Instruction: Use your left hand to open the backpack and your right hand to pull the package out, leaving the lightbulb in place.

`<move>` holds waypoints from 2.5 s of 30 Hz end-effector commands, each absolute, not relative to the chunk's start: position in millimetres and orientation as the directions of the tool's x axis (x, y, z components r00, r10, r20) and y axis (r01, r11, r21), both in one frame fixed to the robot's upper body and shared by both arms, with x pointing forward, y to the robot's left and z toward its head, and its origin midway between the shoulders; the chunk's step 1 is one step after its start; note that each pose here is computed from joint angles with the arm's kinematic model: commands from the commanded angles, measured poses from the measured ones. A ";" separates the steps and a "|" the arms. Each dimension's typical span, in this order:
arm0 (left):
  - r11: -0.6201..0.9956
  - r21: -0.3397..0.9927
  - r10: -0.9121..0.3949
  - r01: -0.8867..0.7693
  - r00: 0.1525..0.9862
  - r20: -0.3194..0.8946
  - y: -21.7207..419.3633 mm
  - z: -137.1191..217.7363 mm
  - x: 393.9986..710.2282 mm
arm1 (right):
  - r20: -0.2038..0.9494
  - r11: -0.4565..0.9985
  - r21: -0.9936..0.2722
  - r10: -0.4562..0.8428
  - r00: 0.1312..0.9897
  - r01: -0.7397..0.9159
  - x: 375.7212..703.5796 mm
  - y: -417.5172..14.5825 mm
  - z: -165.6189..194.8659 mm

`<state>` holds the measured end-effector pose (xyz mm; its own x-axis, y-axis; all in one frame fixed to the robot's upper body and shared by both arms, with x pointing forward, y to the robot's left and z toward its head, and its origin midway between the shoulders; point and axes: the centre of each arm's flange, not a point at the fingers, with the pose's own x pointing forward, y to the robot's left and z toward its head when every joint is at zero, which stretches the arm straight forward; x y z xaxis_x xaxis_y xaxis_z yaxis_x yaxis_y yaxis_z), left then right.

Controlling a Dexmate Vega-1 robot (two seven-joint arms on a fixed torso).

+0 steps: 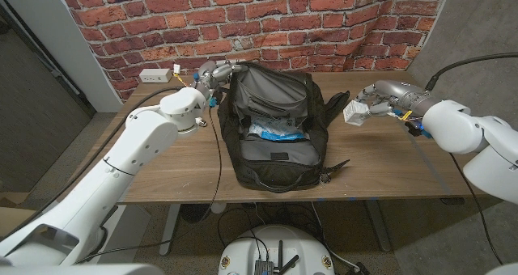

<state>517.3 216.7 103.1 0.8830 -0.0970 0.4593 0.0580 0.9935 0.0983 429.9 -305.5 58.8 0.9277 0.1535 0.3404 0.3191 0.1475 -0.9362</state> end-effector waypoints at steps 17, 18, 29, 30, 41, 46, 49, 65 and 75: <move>0.928 0.337 -0.301 0.160 0.855 0.422 254.4 133.7 505.5 | 0.338 0.124 -0.939 0.190 0.922 0.319 461.7 -308.9 73.6; 0.921 0.352 -0.315 0.167 0.851 0.421 255.0 134.9 505.6 | 0.338 0.124 -0.940 0.192 0.921 0.319 462.2 -309.0 74.0; 0.863 0.443 -0.426 0.244 0.821 0.379 254.3 143.0 505.8 | 0.337 0.116 -0.941 0.215 0.916 0.319 468.2 -307.4 75.3; 0.861 0.445 -0.431 0.247 0.818 0.380 254.2 143.0 505.5 | 0.339 0.117 -0.940 0.214 0.916 0.320 468.3 -307.8 75.4; 0.869 0.425 -0.432 0.252 0.806 0.405 250.3 137.2 502.7 | 0.344 0.127 -0.938 0.218 0.913 0.323 470.4 -311.4 72.9; 0.872 0.420 -0.433 0.253 0.800 0.416 249.7 135.4 502.4 | 0.347 0.126 -0.937 0.214 0.913 0.326 471.7 -313.8 71.7; 0.875 0.412 -0.432 0.253 0.793 0.429 249.1 133.3 503.6 | 0.347 0.121 -0.937 0.210 0.914 0.328 472.5 -315.3 71.2; 0.912 0.342 -0.383 0.226 0.768 0.513 245.8 112.8 519.8 | 0.338 0.105 -0.940 0.192 0.921 0.324 483.4 -326.3 66.4; 0.935 0.319 -0.317 0.153 0.761 0.565 246.6 102.2 524.6 | 0.332 0.081 -0.943 0.175 0.927 0.322 490.9 -332.8 61.7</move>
<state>518.7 247.0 114.5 0.7684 -0.3760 0.5178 0.2085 0.9121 0.3529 483.4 -325.5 65.5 0.9224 0.1899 0.3364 0.3224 0.1013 -0.9412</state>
